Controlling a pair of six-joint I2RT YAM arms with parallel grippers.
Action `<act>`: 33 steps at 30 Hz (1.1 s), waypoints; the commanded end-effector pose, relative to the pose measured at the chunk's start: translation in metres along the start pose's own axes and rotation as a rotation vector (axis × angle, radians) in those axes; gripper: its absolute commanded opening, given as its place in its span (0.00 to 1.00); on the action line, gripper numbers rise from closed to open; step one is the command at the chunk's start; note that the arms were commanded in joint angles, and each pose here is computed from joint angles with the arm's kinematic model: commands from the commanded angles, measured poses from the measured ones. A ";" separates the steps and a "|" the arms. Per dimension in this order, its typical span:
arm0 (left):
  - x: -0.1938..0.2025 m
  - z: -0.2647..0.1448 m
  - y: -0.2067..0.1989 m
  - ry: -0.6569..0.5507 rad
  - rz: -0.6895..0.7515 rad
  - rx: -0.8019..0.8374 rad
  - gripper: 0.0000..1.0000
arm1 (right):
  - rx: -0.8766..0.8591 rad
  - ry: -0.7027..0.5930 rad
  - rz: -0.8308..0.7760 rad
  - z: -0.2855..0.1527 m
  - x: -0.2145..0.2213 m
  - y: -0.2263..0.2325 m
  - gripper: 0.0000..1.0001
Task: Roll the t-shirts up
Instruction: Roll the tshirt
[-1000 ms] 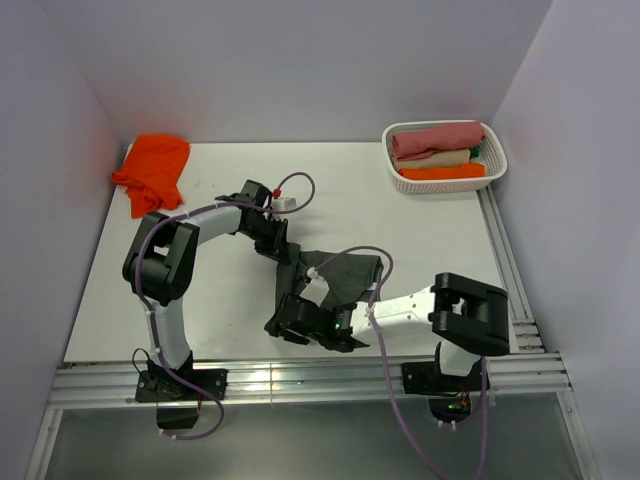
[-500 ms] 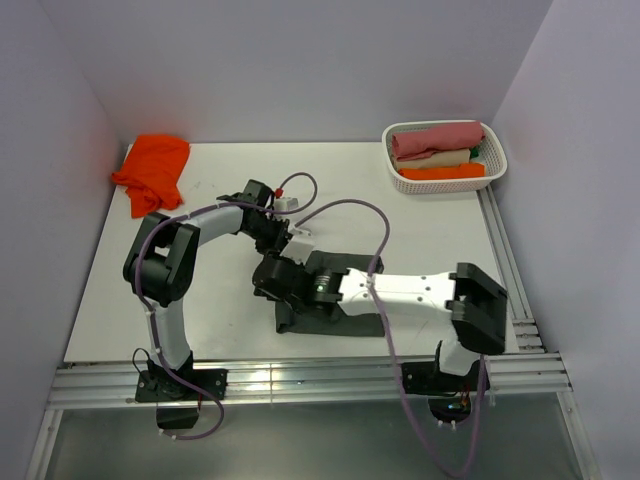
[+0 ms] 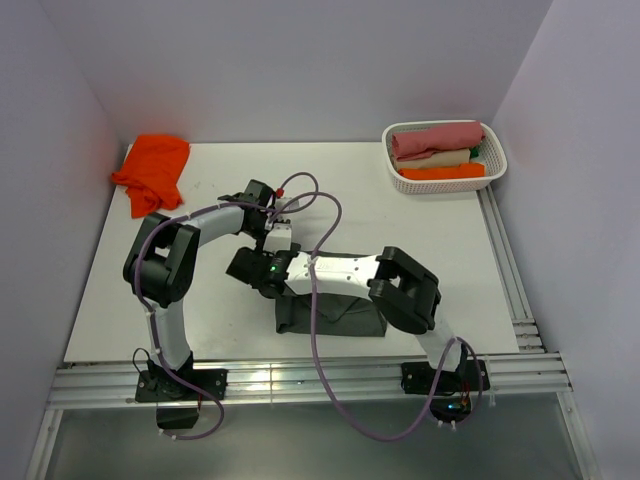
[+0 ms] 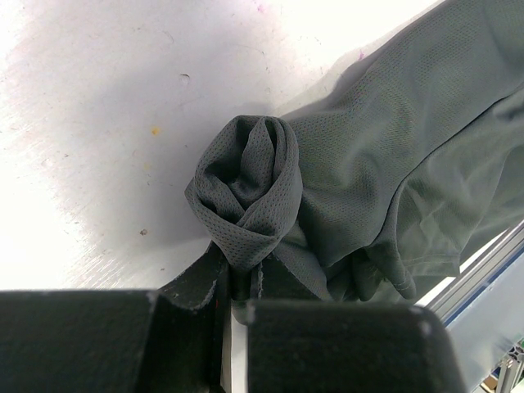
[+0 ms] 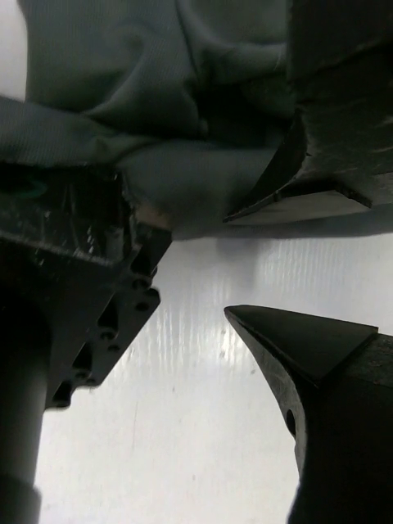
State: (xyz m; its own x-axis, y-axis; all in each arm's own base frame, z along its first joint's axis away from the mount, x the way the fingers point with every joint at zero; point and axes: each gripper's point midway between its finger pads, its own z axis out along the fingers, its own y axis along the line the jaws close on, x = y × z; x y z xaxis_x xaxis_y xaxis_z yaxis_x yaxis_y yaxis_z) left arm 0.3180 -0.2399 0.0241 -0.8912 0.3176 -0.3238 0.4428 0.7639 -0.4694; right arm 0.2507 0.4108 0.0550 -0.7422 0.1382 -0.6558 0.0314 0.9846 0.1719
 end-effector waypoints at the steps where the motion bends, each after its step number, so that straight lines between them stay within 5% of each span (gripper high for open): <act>1: -0.004 0.000 0.022 -0.012 0.052 -0.119 0.04 | 0.095 -0.021 -0.034 -0.008 -0.004 -0.016 0.51; 22: -0.002 0.006 0.023 0.001 0.050 -0.124 0.12 | 0.261 0.018 -0.127 -0.007 0.037 -0.039 0.54; 28: -0.004 0.004 0.022 -0.005 0.054 -0.124 0.24 | 0.298 0.061 -0.156 -0.004 0.051 -0.045 0.55; 33: -0.010 0.001 0.018 -0.017 0.068 -0.111 0.44 | 0.321 0.094 -0.164 -0.002 0.064 -0.055 0.55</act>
State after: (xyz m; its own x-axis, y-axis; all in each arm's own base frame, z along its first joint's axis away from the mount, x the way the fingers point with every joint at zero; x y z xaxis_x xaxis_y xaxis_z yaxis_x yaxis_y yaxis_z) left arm 0.3215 -0.2403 0.0250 -0.8819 0.3289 -0.3379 0.4575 0.7705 -0.4439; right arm 0.2167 0.3794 0.0246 -0.7744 0.0083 -0.6326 0.0984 0.9893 -0.1075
